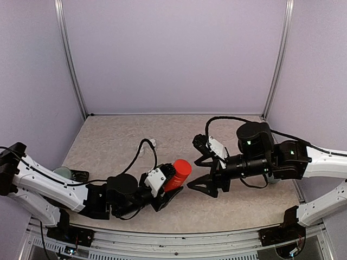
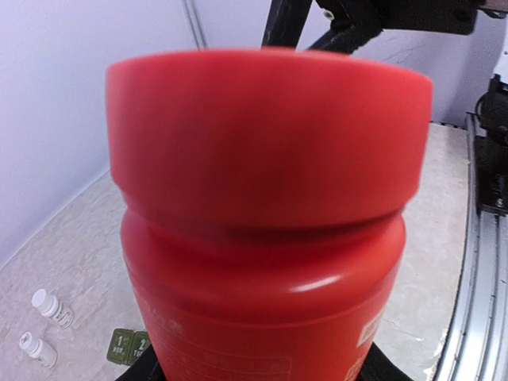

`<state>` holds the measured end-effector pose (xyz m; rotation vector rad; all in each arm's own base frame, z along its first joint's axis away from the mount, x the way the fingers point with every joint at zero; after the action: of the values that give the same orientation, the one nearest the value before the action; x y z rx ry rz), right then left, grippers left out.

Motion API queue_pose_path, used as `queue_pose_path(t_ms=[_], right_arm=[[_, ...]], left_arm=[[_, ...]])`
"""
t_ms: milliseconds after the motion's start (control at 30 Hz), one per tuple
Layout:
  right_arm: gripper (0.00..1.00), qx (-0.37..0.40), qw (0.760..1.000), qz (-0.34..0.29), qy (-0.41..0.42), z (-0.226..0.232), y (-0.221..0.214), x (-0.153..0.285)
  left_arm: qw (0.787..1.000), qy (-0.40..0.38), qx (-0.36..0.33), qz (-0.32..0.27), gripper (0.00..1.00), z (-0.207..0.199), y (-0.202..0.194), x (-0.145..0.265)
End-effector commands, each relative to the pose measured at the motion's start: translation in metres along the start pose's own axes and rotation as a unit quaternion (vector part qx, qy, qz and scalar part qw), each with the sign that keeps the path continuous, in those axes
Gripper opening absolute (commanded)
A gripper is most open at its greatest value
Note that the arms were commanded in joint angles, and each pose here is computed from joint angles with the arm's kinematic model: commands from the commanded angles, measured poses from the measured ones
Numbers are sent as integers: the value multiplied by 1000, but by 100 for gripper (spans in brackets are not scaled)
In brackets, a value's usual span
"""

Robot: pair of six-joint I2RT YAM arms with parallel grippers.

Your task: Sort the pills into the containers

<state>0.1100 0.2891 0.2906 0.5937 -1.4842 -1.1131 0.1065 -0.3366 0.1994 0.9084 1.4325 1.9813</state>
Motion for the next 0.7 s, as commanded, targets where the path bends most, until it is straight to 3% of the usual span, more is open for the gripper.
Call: queue_pose_path(t_ms=[0, 367, 667], right_arm=[[87, 91, 994, -10, 52, 14, 0, 27], [89, 234, 956, -75, 157, 37, 14, 40], [86, 268, 925, -86, 255, 54, 20, 24]], left_arm=[[987, -141, 15, -72, 38, -2, 16, 20], [917, -390, -8, -80, 38, -24, 19, 37], [886, -460, 7, -59, 38, -35, 14, 34]])
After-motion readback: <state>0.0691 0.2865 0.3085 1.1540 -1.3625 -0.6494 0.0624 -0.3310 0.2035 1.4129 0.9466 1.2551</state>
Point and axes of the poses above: each gripper's point midway between its finger pads, its own x axis back along the fingers, its own z axis along the line the jaws close on, y = z × x, the point moved 8 cm from there along x, back along the fingers
